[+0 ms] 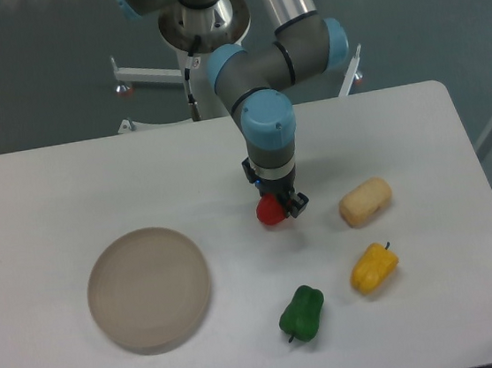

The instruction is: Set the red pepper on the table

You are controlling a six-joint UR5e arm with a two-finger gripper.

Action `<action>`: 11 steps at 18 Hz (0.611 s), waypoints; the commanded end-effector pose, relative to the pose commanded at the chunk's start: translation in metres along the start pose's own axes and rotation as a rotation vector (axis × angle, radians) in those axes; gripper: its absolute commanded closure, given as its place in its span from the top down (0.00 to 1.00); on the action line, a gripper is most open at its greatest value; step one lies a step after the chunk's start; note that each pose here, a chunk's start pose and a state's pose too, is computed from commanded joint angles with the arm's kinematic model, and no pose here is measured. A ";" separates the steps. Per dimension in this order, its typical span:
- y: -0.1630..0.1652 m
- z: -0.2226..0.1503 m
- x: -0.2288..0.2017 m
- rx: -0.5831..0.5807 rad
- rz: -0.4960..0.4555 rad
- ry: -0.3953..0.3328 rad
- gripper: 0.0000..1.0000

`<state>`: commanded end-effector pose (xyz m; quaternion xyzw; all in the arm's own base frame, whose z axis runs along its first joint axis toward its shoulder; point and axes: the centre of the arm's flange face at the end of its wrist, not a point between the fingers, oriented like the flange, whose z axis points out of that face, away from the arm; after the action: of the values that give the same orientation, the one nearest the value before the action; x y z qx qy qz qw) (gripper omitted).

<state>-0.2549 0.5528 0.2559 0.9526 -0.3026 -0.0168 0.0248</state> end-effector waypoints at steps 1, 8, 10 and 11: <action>0.000 -0.001 -0.001 0.001 0.001 -0.003 0.91; 0.000 -0.014 -0.006 0.011 0.009 -0.024 1.00; 0.000 -0.021 -0.008 0.012 0.009 -0.028 1.00; 0.002 -0.023 -0.009 0.011 0.009 -0.025 1.00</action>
<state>-0.2626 0.5575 0.2792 0.9511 -0.3073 -0.0269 0.0158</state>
